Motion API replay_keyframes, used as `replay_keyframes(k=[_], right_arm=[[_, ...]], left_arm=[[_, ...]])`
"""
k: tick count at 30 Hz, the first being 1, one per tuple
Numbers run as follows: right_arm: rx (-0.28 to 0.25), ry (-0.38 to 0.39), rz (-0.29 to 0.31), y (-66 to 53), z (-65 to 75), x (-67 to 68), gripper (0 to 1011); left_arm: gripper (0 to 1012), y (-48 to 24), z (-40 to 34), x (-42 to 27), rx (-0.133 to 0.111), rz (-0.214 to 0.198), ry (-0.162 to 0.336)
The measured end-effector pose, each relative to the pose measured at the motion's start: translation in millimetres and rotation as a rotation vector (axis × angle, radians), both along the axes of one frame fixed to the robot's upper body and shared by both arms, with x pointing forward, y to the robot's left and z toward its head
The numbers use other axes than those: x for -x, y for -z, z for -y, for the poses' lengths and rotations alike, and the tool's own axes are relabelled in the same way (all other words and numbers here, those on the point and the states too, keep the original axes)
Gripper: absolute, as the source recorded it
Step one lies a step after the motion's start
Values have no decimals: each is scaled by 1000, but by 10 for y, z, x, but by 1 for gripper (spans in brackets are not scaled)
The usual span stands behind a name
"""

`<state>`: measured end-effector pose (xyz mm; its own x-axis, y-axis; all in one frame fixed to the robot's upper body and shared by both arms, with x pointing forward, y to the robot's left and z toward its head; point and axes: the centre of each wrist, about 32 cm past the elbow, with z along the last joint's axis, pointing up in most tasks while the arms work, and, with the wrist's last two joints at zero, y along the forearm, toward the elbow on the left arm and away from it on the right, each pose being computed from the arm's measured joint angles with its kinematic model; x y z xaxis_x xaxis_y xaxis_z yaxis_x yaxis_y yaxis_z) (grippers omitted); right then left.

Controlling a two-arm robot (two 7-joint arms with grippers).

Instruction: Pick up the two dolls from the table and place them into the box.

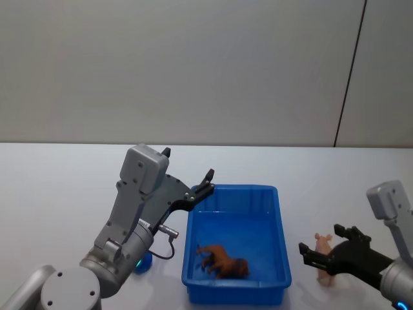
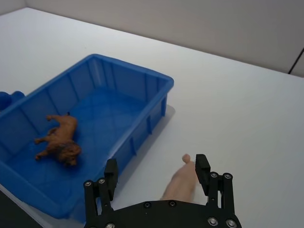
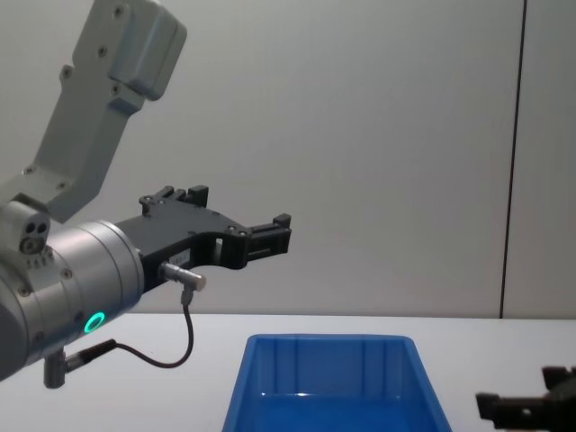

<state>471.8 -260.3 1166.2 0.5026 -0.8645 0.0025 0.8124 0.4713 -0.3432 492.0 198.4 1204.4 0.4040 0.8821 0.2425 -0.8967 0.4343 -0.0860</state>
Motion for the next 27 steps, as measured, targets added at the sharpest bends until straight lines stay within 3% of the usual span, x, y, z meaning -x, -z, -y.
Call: replay_keyframes(k=[8,22,27], right_arm=[[22,29,-38,88,23,3,1001],[61,53,-110,241,-54,-83,998],[76,60,-131,284,-91,-113,878]], left_arm=[[1003,0,0,0,0,0,0],[1003,0,0,0,0,0,0],[1003,0,0,0,0,0,0]])
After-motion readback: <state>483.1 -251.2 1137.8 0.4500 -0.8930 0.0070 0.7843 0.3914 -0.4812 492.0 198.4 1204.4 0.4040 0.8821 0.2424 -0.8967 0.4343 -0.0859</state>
